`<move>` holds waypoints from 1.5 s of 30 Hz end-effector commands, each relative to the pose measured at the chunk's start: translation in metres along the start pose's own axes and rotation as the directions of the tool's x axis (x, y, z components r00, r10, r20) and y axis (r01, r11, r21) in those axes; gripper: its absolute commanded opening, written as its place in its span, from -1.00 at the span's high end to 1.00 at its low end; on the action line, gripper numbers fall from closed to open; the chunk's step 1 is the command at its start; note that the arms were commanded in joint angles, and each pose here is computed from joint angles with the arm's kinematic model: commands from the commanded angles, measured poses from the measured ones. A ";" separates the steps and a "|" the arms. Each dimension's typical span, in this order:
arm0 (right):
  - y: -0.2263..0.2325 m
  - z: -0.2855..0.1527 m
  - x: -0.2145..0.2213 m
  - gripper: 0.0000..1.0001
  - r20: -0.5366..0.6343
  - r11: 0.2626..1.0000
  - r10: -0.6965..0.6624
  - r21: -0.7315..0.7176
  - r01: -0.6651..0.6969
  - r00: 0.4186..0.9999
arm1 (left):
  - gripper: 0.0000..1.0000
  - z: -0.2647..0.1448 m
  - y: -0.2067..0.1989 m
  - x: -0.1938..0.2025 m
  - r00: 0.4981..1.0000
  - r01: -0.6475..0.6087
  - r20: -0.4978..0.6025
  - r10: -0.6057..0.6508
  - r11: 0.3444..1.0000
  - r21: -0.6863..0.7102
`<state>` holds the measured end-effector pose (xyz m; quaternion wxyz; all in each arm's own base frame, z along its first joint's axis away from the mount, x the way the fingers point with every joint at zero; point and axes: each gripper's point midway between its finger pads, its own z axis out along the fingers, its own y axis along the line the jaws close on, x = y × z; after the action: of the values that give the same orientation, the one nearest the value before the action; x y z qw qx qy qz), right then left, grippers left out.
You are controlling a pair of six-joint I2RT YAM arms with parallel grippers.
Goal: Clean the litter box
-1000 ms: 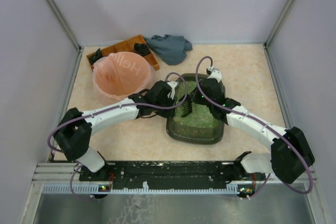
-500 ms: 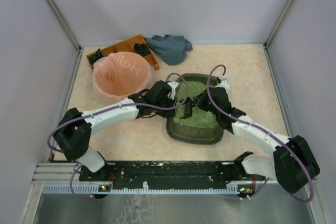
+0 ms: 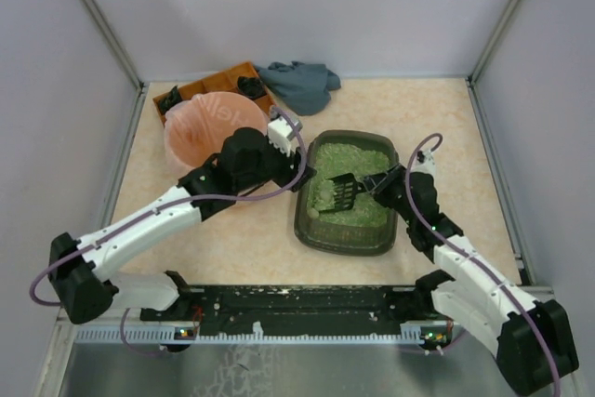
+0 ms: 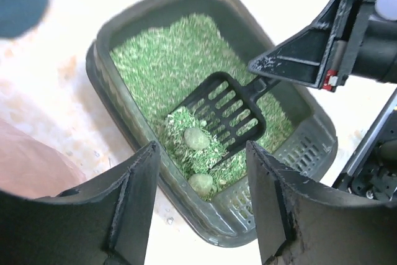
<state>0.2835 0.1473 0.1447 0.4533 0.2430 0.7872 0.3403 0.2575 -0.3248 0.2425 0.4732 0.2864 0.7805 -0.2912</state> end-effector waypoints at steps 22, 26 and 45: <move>-0.015 -0.040 -0.065 1.00 0.083 0.936 0.287 -0.238 -0.261 0.954 | -0.74 -0.054 0.051 -0.095 0.936 -0.124 0.319 0.146 0.988 -0.089; 0.001 -0.039 -0.056 1.00 0.007 0.900 0.296 -0.336 -0.277 0.955 | -0.75 -0.060 0.062 -0.093 0.925 -0.116 0.344 0.159 0.983 -0.142; -0.013 -0.045 -0.076 1.00 0.076 0.941 0.239 -0.264 -0.211 0.968 | -0.77 -0.069 0.084 -0.082 0.917 -0.080 0.368 0.157 0.973 -0.216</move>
<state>0.2745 0.0716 0.1650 0.4482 0.3337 0.6749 0.4819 0.3090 -0.2392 0.3052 0.6302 0.2333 0.7030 -0.2328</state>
